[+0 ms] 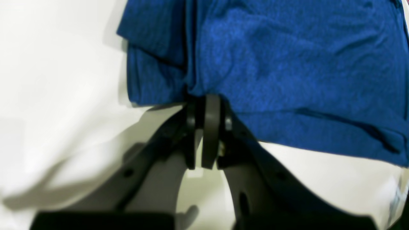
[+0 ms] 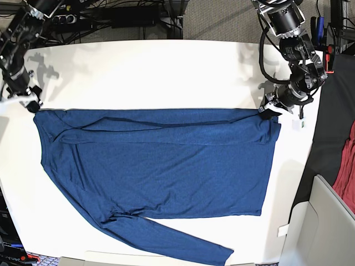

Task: Fold the T-shirt properly
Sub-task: 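Pull the shirt further toward the robot with both grippers, then release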

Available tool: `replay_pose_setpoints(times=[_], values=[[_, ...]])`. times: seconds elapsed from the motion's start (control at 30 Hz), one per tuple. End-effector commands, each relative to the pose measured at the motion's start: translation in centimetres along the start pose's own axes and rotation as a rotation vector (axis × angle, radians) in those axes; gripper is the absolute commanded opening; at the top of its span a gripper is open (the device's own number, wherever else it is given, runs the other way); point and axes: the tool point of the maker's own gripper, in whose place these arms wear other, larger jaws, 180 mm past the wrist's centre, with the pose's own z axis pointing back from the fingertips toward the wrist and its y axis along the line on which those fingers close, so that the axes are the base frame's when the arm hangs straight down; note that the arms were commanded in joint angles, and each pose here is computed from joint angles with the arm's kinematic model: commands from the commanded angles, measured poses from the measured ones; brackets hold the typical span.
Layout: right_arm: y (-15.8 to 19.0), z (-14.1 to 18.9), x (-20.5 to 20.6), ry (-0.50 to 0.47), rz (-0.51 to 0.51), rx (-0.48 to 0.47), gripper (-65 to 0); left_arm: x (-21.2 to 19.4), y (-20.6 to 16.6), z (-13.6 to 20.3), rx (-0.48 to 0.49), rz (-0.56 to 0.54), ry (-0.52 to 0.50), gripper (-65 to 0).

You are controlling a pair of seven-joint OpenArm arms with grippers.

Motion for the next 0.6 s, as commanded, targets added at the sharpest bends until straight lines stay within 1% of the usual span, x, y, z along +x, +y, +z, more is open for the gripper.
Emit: replay_pose_setpoints(times=[0.0, 0.23, 0.57], values=[[0.2, -0.2, 1.5, -0.034, 0.005, 0.005, -42.7, 1.9, -0.6, 0.5, -0.017, -0.021, -0.049, -64.8], [0.1, -2.5, 0.3, 0.013, -0.119, -0.012, -42.7, 1.9, -0.6, 0.5, -0.017, -0.021, -0.049, -64.8], [0.6, -4.4, 0.0, 0.04, -0.185, 0.002, -43.0, 1.9, -0.6, 0.5, -0.017, -0.021, -0.049, -64.8]])
